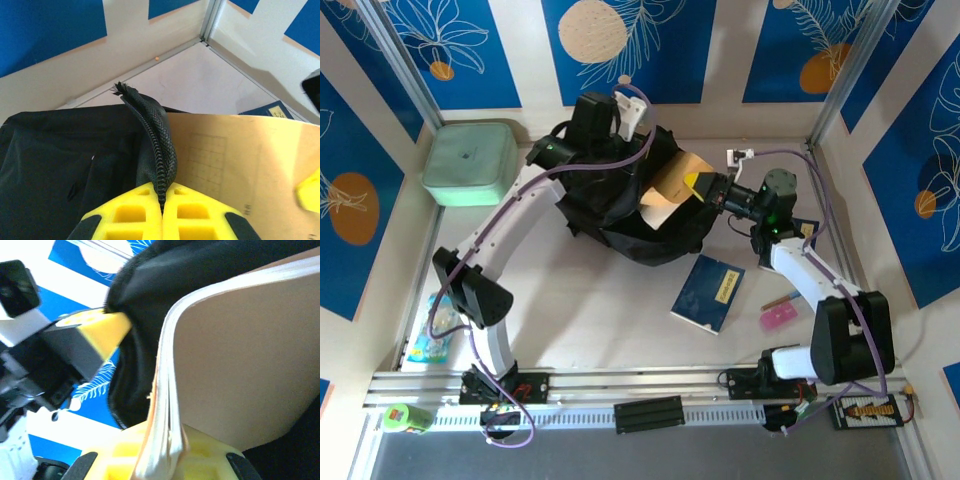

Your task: Pack books, pencil case, and school supplies into a backpack

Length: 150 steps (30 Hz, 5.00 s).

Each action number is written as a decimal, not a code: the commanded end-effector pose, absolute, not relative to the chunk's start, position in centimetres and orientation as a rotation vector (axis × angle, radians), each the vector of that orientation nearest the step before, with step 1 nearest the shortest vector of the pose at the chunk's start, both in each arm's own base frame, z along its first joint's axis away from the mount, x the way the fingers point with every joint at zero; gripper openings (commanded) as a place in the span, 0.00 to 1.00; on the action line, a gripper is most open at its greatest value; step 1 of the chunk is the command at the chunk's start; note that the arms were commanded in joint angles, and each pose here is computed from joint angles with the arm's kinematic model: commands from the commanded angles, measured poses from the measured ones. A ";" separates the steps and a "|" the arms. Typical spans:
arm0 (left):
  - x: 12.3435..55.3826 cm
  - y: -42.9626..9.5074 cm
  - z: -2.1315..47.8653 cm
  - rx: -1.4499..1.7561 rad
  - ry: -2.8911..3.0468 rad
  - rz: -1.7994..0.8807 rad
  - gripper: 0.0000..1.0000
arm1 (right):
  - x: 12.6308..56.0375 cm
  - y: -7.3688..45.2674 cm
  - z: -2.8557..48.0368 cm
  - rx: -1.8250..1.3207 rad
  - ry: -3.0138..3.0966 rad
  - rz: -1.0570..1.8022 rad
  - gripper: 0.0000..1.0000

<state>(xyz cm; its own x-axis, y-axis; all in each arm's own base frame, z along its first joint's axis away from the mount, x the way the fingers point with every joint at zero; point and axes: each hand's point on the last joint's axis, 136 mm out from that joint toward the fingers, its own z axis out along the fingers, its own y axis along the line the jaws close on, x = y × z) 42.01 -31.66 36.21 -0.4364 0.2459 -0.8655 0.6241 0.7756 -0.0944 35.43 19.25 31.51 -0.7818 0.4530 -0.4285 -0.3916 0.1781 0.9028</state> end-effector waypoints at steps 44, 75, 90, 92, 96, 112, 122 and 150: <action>42.4 -30.6 31.4 0.662 2.067 -0.560 0.00 | 43.1 24.0 16.4 0.432 2.527 1.216 0.56; 39.6 -18.0 9.0 -0.183 2.608 -0.465 0.86 | 25.9 16.6 6.3 0.741 2.898 0.772 0.64; 45.1 -18.1 14.6 0.019 2.472 -0.463 0.94 | 24.5 14.2 5.7 0.683 2.963 0.548 0.62; 43.4 -20.2 15.8 0.031 2.457 -0.549 0.97 | 24.2 13.2 6.3 0.719 2.930 0.500 0.64; 39.2 -25.1 16.7 0.086 2.465 -0.697 1.00 | 21.7 10.0 5.6 0.895 2.940 0.344 0.66; 28.3 -41.2 10.4 0.522 2.650 -0.815 0.76 | 18.4 7.4 3.0 1.072 2.913 0.359 0.53; 26.8 -43.1 4.6 0.594 2.832 -0.764 0.53 | 19.2 7.9 1.4 1.108 2.951 0.395 0.29; 24.3 -46.0 13.0 0.790 2.610 -1.349 0.29 | 21.9 9.3 1.8 1.035 2.960 0.475 0.09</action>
